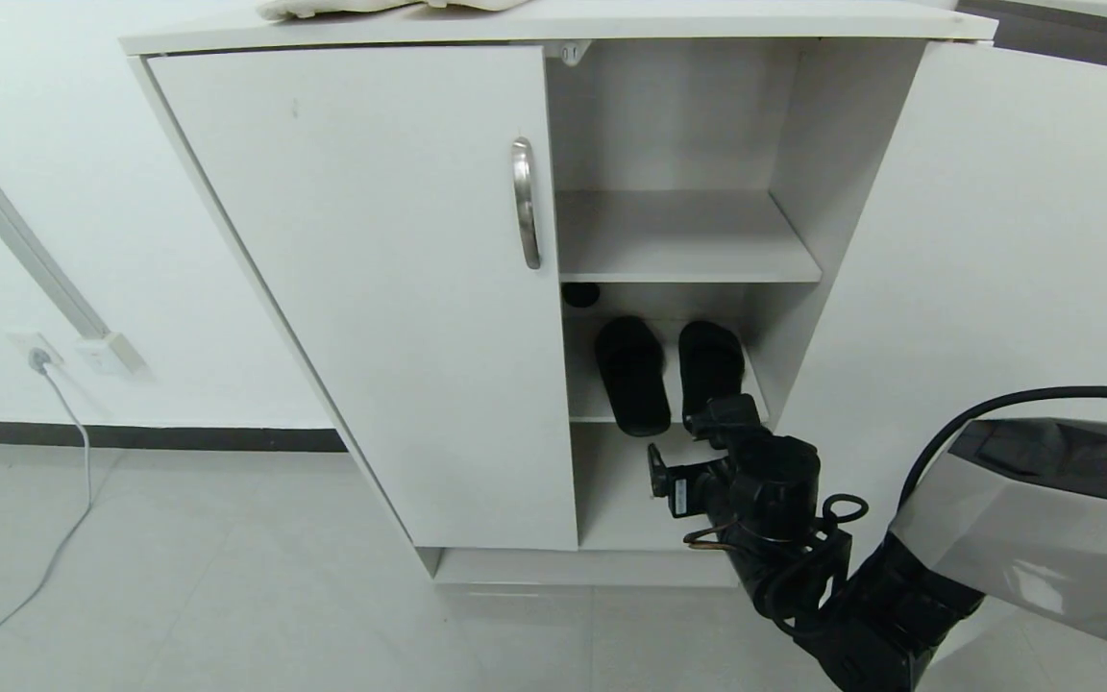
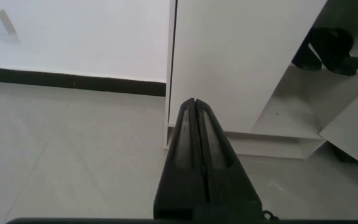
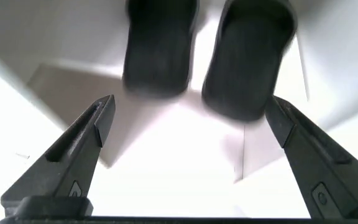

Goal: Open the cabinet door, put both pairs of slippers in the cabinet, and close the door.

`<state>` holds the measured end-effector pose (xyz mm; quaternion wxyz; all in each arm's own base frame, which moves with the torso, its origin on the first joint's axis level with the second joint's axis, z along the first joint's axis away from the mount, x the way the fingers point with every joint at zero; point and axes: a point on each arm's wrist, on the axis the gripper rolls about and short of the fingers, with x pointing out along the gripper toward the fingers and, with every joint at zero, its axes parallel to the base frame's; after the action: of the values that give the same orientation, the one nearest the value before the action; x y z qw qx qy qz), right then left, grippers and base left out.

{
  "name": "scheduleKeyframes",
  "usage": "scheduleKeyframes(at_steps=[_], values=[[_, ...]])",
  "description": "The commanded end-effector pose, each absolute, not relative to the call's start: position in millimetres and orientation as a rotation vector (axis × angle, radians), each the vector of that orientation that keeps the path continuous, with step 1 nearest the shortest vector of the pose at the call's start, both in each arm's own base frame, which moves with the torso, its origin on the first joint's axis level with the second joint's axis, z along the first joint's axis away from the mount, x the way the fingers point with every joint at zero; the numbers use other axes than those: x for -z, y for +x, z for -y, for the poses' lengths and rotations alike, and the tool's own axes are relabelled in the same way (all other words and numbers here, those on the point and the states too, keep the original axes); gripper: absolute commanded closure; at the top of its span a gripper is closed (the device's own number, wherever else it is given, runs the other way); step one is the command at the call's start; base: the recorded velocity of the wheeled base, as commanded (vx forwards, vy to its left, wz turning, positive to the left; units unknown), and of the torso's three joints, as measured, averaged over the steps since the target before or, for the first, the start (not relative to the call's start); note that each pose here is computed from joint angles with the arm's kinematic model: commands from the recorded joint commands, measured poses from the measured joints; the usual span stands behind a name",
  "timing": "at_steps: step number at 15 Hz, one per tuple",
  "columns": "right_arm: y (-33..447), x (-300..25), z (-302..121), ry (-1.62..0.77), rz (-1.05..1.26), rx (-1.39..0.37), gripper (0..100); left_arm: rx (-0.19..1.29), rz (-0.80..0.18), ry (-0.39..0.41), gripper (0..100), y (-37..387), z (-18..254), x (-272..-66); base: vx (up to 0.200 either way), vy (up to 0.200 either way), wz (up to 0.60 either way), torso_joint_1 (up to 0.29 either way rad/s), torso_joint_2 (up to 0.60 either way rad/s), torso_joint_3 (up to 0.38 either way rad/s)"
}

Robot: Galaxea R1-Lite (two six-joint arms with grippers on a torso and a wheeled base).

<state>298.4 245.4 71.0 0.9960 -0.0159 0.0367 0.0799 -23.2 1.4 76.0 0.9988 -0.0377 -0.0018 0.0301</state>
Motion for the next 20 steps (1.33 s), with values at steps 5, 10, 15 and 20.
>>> scheduleKeyframes(at_steps=[5, 10, 15, 20], values=[[297.9, -66.1, -247.5, -0.038, -0.083, -0.165, 0, -0.064, 0.002, -0.075, 100, -23.1, -1.4, -76.0, -0.080, 0.000, 0.00, 0.002, 0.00, 0.000], [298.0, -67.0, -247.6, -0.032, -0.076, -0.165, 0, -0.063, 0.002, -0.075, 100, -23.1, -1.4, -76.0, 0.000, 0.000, 0.00, 0.000, 0.00, 0.000], [297.4, -66.7, -247.9, -0.033, -0.077, -0.166, 0, -0.057, 0.002, -0.075, 100, -23.2, -1.3, -76.3, 0.000, 0.000, 0.00, 0.000, 0.00, 0.000], [295.3, -64.1, -246.5, -0.041, -0.086, -0.158, 0, -0.055, 0.001, -0.075, 100, -23.2, -1.3, -76.1, 0.000, 0.000, 0.00, 0.000, 0.00, 0.125]])
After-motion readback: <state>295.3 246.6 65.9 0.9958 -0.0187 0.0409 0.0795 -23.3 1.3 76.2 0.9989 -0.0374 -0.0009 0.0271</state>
